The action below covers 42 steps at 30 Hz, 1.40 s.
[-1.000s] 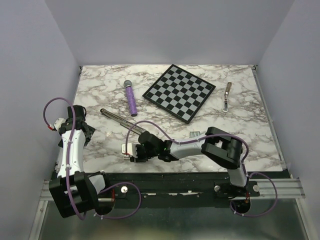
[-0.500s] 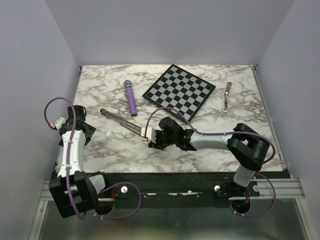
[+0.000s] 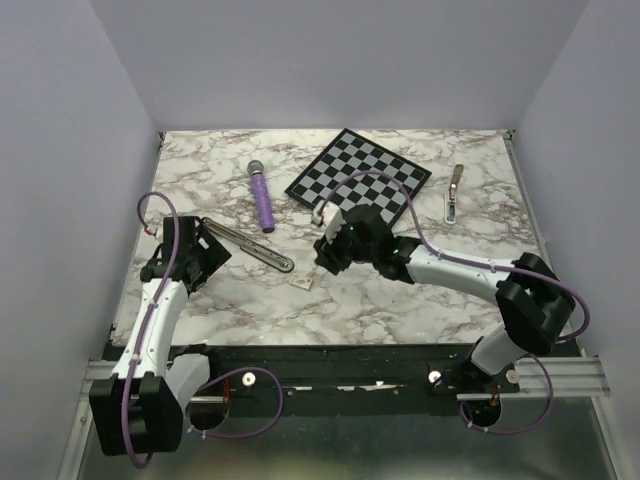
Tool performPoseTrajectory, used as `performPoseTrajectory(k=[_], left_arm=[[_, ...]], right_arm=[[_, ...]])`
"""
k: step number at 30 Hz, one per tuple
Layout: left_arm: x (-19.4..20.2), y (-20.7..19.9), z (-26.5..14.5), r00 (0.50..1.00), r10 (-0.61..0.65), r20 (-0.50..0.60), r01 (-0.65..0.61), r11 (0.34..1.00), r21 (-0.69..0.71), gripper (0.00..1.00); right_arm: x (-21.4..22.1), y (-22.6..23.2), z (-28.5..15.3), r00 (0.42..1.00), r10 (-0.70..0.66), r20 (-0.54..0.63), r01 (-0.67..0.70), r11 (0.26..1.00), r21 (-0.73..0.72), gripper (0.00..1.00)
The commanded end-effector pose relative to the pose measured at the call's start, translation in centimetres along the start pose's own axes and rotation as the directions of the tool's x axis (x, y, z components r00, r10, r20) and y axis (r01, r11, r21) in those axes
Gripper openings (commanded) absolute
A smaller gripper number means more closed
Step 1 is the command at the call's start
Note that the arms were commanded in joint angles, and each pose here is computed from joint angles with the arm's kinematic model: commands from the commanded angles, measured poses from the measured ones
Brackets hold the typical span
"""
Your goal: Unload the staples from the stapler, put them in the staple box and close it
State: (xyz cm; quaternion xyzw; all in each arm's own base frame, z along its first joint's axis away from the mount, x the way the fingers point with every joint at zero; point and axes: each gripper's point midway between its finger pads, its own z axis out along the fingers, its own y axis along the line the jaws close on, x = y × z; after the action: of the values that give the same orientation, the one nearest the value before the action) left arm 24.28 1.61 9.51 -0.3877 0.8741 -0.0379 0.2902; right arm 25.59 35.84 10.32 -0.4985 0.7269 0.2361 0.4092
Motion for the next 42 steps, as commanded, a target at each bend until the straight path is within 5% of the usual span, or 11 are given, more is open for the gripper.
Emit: performPoseTrajectory(k=[1, 9, 20, 42], left_arm=[[1.0, -7.4, -2.3, 0.993, 0.105, 0.048, -0.116, 0.917, 0.381, 0.91], [5.9, -10.0, -2.1, 0.978, 0.195, -0.075, -0.126, 0.838, 0.531, 0.84], [7.2, -9.3, -1.5, 0.98, 0.171, -0.102, -0.091, 0.84, 0.535, 0.82], [6.4, -9.2, -2.0, 0.983, 0.171, -0.068, -0.11, 0.845, 0.524, 0.82]], right_arm=[[-2.3, -1.8, -1.4, 0.915, 0.4, 0.057, -0.403, 0.913, 0.071, 0.55], [-1.4, -1.2, 2.8, 0.831, 0.554, -0.048, -0.554, 0.832, 0.011, 0.45], [1.0, 2.4, 6.4, 0.885, 0.435, -0.166, -0.464, 0.852, -0.242, 0.54], [2.6, 5.6, 7.8, 0.909, 0.358, -0.215, -0.416, 0.819, -0.396, 0.56]])
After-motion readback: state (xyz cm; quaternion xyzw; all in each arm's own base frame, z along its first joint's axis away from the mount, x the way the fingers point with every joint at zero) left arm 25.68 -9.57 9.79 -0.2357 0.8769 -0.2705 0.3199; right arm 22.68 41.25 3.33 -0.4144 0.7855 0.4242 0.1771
